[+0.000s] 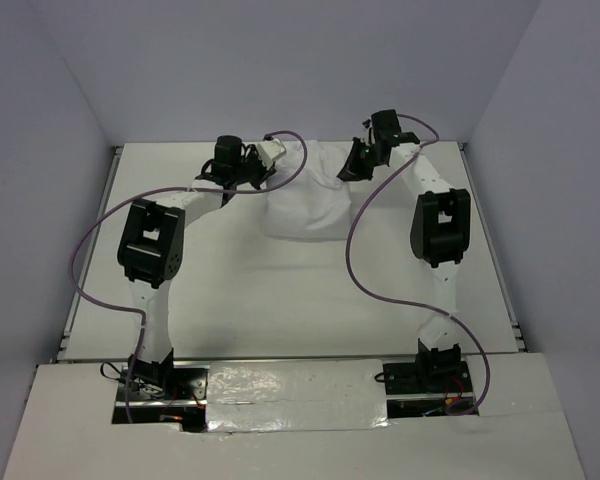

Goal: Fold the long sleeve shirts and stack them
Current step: Fold the shirt

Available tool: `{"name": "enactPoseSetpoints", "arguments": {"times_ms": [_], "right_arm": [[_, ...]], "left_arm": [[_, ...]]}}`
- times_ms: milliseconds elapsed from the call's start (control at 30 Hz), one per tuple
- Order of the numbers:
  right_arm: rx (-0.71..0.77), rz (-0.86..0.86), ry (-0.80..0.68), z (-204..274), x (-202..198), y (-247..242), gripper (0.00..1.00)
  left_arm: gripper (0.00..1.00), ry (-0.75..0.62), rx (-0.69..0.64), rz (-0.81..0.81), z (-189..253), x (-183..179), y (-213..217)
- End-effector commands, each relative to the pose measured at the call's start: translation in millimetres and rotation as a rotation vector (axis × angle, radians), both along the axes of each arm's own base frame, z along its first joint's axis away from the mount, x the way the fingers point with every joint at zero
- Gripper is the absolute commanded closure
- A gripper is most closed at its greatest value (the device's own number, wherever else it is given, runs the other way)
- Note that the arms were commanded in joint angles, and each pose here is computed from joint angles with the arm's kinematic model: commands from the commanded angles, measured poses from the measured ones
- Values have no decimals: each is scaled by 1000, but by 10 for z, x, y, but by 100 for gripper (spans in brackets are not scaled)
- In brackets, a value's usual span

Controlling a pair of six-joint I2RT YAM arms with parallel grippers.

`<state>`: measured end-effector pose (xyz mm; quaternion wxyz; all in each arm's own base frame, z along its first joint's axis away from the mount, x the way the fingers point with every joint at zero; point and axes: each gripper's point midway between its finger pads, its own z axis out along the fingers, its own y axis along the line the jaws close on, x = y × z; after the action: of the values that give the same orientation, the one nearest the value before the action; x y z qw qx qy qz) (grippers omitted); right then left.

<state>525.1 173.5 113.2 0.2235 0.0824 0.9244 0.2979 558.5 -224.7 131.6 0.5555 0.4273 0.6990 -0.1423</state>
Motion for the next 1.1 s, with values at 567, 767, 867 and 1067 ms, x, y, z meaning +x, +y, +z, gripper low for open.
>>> {"name": "enactPoseSetpoints", "arguments": {"times_ms": [567, 767, 867, 1067], "right_arm": [[90, -277, -316, 490, 1198, -417, 50], [-17, -222, -428, 772, 1164, -537, 40], [-50, -162, -408, 731, 994, -484, 40], [-94, -64, -335, 529, 349, -271, 40]], "left_arm": [[30, -79, -9, 393, 82, 881, 396], [18, -112, -92, 482, 699, 1066, 521], [11, -76, -111, 450, 903, 1016, 483], [11, 84, -42, 141, 929, 366, 67]]}}
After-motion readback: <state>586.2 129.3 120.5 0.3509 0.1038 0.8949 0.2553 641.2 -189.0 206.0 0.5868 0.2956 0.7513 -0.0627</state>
